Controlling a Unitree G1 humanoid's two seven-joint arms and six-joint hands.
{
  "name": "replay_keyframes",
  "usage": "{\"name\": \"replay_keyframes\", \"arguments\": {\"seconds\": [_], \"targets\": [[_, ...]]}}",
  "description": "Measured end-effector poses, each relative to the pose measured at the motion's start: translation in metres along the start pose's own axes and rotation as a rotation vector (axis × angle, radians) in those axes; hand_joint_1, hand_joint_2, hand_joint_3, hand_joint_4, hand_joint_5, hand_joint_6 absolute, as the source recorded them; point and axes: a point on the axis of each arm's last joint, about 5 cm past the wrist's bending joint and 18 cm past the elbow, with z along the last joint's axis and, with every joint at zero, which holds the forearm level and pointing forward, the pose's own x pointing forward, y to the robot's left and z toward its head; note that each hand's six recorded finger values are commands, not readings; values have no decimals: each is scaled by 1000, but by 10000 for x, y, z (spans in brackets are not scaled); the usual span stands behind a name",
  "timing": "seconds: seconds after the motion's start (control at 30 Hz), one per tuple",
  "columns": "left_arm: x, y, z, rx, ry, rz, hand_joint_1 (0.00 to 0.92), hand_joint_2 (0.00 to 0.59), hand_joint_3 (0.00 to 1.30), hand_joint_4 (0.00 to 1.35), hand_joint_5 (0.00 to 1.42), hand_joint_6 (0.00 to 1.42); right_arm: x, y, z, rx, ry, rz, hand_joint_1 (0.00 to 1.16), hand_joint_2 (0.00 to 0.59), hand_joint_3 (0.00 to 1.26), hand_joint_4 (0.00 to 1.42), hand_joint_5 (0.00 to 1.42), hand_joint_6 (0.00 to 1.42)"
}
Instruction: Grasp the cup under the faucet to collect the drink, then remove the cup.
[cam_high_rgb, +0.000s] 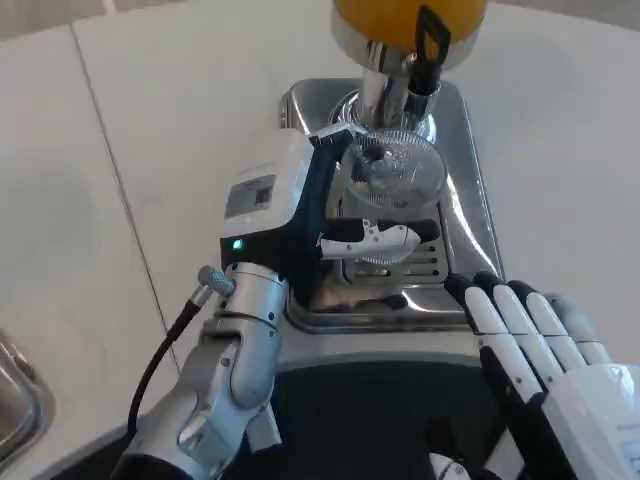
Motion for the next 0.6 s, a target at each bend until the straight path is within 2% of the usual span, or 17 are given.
{"name": "replay_keyframes", "arguments": {"seconds": [0.03,0.1,0.17,0.33,0.6], "targets": [[-1,-1,0,1,-1,1,466,0,622,673,983,1201,0,-2,-1,1,2,1,310,523,23,0,0,0],[-2,-2,0,2,-2,1,368,10,497,541,912,1128,1,-5,-1,2,3,3,309,520,23,0,0,0],[-3,-1,-1,4,-3,1,326,7,417,465,859,1074,0,-7,0,4,4,3,308,518,24,0,0,0],[-9,6,-17,12,-6,-11,284,18,321,354,800,981,-9,-14,-1,12,8,2,300,515,24,0,0,0],[-11,17,-25,20,-13,-15,231,11,234,262,709,858,1,-15,2,16,9,-7,286,513,24,0,0,0]]}}
